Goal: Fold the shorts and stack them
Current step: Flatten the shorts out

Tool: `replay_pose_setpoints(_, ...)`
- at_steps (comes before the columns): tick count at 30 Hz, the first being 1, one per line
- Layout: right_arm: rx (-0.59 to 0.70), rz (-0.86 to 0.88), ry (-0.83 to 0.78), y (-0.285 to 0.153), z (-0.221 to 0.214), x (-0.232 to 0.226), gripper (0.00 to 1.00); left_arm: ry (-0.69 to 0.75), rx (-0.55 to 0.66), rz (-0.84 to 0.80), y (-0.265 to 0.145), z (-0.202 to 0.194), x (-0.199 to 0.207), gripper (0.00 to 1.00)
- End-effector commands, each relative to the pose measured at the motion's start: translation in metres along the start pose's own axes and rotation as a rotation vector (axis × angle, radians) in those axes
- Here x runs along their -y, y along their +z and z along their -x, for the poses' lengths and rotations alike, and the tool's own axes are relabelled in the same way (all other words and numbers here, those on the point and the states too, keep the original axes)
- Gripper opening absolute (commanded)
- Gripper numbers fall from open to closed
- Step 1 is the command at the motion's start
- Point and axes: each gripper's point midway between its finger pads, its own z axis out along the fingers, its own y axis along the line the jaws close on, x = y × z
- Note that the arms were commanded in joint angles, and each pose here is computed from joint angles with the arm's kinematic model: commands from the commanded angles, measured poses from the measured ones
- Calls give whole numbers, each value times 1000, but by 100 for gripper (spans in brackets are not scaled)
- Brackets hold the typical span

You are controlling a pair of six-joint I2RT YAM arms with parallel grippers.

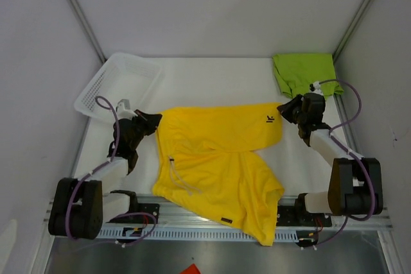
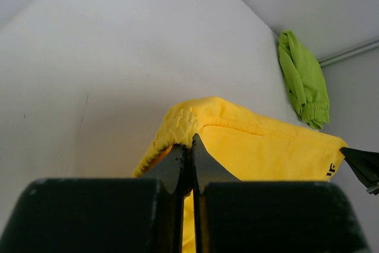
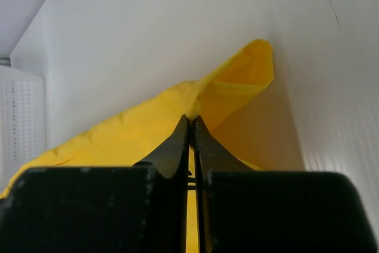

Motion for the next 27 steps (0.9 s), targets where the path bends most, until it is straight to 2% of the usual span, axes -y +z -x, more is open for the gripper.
replay_pose_setpoints(1,179,114,-43,20,69,-45,0,95,184,-109,31,67,42,2)
replay_pose_setpoints(4,150,113,-38,47,74,-47,0,111,177,-132,53,83,56,3)
replay_pose_setpoints(6,163,102,-24,60,85,-39,0,88,129,-113,68,74,47,5)
replay_pose_setpoints(7,149,101,-16,73,89,-39,0,91,151,-133,76,88,58,7)
replay_pose_setpoints(8,134,99,-15,81,88,-38,0,80,108,-102,86,77,46,20)
replay_pose_setpoints(9,95,67,-7,98,79,-26,3,76,86,-80,92,75,41,40)
replay_pose_setpoints(10,84,56,-5,106,80,-24,24,85,102,-102,105,94,58,62)
replay_pose_setpoints(11,87,59,-6,113,90,-29,43,74,9,-25,116,73,35,94)
replay_pose_setpoints(12,81,46,-3,119,91,-26,56,78,4,-22,124,82,42,99)
replay_pose_setpoints(13,56,12,1,126,86,-16,71,86,-7,-23,129,85,45,99)
replay_pose_setpoints(17,80,5,-21,121,109,-23,84,99,-20,-15,123,88,49,99)
replay_pose_setpoints(19,74,-9,-29,112,111,-22,86,126,15,-12,114,101,58,99)
replay_pose_setpoints(23,72,6,-40,75,109,-33,86,139,-6,-25,95,99,69,99)
replay_pose_setpoints(25,-14,-41,-37,60,80,-23,86,136,-28,-2,80,90,68,99)
replay_pose_setpoints(26,-11,-45,-71,45,80,-28,85,134,-40,9,75,85,67,99)
replay_pose_setpoints(27,-75,-107,-76,37,56,-14,85,122,-55,31,63,79,64,99)
